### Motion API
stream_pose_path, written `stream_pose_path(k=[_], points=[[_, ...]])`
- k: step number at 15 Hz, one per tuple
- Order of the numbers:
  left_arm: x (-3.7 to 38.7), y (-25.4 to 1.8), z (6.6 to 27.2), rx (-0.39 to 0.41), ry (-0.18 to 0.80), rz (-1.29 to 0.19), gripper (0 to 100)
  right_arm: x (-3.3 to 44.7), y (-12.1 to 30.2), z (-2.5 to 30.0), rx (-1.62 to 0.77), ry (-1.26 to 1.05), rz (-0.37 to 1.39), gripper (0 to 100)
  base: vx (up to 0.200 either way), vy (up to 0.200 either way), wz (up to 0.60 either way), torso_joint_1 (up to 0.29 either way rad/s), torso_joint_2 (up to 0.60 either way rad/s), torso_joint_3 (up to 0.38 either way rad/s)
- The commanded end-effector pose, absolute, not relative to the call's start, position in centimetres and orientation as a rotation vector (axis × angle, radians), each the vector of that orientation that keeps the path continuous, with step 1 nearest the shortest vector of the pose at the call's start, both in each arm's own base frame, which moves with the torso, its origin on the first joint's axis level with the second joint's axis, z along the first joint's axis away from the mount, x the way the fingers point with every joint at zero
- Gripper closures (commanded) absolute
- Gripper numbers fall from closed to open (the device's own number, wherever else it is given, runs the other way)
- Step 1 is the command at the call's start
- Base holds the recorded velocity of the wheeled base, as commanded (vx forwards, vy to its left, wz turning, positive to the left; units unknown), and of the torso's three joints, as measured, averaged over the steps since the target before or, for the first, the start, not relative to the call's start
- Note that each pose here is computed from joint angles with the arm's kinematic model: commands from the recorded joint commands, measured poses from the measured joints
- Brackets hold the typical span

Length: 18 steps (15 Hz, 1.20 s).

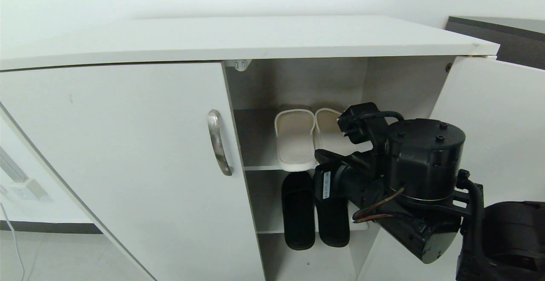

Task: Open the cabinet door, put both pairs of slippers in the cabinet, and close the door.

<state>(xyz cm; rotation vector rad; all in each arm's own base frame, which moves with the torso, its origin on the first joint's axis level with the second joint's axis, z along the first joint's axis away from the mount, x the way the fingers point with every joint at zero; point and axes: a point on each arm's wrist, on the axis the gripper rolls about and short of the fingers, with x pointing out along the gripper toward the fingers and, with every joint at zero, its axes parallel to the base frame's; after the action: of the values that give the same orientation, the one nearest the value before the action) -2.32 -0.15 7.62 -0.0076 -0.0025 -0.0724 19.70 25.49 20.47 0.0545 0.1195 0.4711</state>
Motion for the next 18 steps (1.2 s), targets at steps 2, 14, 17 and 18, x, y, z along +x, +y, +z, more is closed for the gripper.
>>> stream_pose_path(k=[2, 14, 17, 18], points=[[-2.3, -0.1, 7.6, -0.009, -0.001, -0.072, 100, 20.0, 25.8, 19.8, 0.041, 0.135, 0.468, 100, 0.000, 0.000, 0.00, 0.000, 0.00, 0.000], [-2.3, -0.1, 7.6, -0.009, -0.001, -0.072, 100, 20.6, 26.2, 18.9, 0.026, 0.156, 0.456, 100, -0.100, 0.000, 0.00, 0.001, 0.00, 0.002], [-2.3, -0.2, 7.6, -0.009, -0.001, -0.074, 100, 20.9, 26.1, 18.4, 0.019, 0.168, 0.445, 100, -0.200, 0.000, 0.00, 0.002, 0.00, 0.004], [-2.3, -0.2, 7.6, -0.009, -0.001, -0.074, 100, 20.9, 26.1, 18.4, 0.019, 0.168, 0.445, 100, -0.200, 0.000, 0.00, 0.002, 0.01, 0.002]])
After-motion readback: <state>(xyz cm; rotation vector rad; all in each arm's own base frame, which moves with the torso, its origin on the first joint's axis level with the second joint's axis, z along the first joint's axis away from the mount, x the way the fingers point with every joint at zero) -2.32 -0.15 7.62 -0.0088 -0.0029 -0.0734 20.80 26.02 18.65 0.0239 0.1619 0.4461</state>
